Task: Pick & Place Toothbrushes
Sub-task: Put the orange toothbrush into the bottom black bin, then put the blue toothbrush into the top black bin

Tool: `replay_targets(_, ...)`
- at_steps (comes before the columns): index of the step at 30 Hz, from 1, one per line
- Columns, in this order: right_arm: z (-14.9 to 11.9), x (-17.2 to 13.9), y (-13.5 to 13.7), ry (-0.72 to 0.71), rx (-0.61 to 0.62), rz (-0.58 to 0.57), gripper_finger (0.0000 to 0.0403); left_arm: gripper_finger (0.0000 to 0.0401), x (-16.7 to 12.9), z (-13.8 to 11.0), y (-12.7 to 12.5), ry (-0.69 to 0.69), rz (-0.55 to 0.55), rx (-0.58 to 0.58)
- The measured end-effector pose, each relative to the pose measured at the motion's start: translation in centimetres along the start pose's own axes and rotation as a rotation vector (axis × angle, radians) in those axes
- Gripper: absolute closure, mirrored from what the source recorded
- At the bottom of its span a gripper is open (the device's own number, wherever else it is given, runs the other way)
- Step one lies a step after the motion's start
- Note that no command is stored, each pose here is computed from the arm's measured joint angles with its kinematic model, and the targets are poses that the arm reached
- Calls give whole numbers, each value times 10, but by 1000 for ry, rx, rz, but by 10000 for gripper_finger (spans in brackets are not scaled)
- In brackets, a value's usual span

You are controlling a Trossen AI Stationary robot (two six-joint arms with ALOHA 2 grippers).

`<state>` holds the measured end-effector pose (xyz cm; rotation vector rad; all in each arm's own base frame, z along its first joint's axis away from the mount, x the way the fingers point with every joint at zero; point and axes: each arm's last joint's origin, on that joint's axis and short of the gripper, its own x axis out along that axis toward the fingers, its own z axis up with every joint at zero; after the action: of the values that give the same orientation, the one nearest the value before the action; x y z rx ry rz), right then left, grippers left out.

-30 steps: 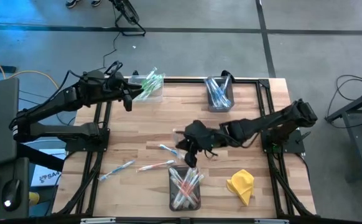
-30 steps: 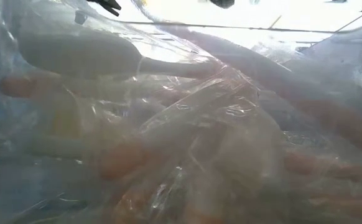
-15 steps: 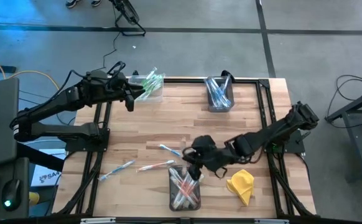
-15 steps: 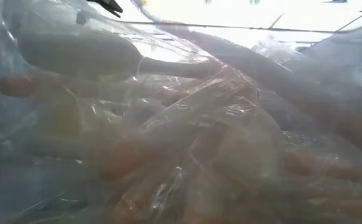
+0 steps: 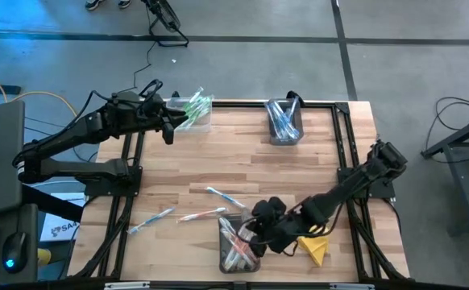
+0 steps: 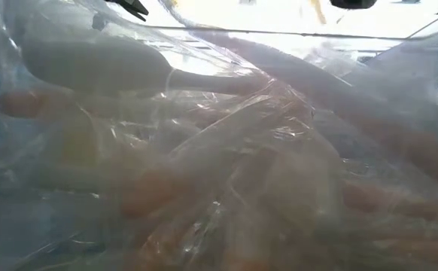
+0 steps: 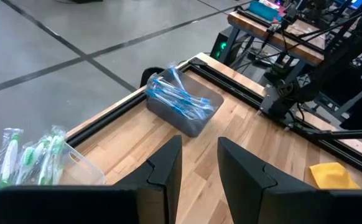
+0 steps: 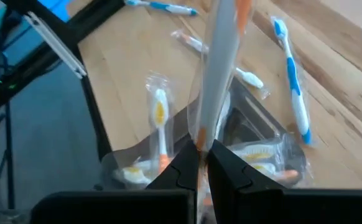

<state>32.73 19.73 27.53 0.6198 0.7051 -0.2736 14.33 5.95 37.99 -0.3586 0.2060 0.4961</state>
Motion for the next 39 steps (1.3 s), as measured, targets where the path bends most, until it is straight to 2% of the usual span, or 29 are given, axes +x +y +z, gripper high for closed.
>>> replay_targets(7,-15,29,2,35,33,-4,393,301,0,0,0,0,0,0)
replay_targets(18,-21,37,1,91,32,-10,390,301,0,0,0,1,1,0)
replay_targets(27,-21,37,1,101,29,-5,309,301,0,-3,1,30,10,2)
replay_targets(32,-23,36,2,162,23,24,259,301,0,-5,2,51,17,4)
replay_targets(35,-23,36,1,171,21,20,245,301,0,-7,2,67,23,6)
replay_targets(39,-18,31,2,181,35,50,248,301,0,-7,2,70,23,6)
